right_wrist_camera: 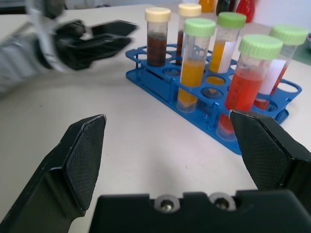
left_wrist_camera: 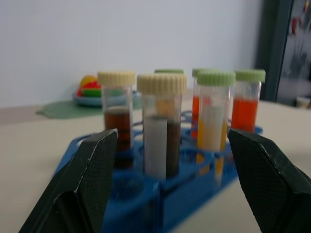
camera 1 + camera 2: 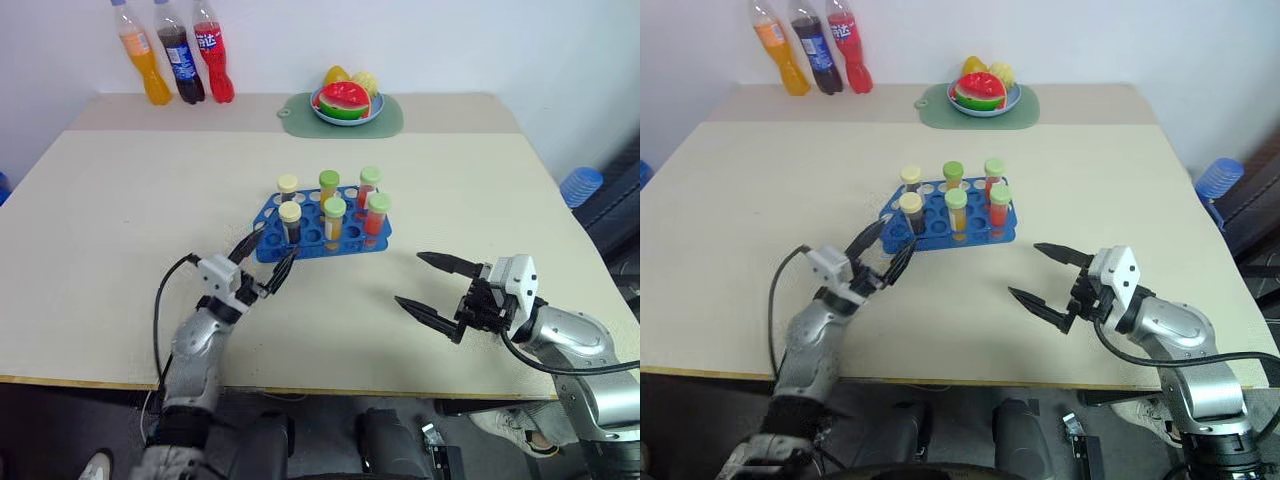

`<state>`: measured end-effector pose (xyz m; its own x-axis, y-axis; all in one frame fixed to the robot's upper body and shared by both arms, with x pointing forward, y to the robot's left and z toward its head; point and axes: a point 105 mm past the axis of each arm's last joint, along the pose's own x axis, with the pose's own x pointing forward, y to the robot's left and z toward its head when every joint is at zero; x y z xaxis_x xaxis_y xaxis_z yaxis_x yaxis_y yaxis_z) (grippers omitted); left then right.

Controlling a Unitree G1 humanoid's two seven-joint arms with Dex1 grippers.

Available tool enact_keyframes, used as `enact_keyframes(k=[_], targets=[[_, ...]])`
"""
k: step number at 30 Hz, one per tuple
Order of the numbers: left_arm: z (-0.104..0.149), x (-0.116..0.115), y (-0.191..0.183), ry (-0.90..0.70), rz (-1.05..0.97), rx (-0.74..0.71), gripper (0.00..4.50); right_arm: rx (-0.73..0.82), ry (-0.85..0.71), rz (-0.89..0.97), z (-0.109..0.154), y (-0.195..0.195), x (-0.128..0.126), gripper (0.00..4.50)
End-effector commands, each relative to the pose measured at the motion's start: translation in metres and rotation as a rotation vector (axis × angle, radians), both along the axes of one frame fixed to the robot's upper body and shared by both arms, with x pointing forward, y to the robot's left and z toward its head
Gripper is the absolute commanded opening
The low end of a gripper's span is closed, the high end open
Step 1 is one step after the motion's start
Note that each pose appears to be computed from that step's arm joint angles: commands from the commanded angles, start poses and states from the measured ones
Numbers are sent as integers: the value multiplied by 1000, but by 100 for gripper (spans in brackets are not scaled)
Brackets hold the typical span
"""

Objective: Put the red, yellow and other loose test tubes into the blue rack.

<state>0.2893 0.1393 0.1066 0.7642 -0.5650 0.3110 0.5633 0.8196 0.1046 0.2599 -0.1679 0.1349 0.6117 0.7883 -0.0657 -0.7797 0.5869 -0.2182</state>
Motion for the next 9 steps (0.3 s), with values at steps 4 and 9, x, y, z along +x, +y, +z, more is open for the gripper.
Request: enact_keyframes(k=[4, 9], targets=[[-15, -63, 54, 276, 59, 120, 373, -29, 9, -158, -14, -33, 5, 450], [-15, -89, 76, 397, 91, 169, 373, -33, 18, -190, -20, -46, 6, 450]])
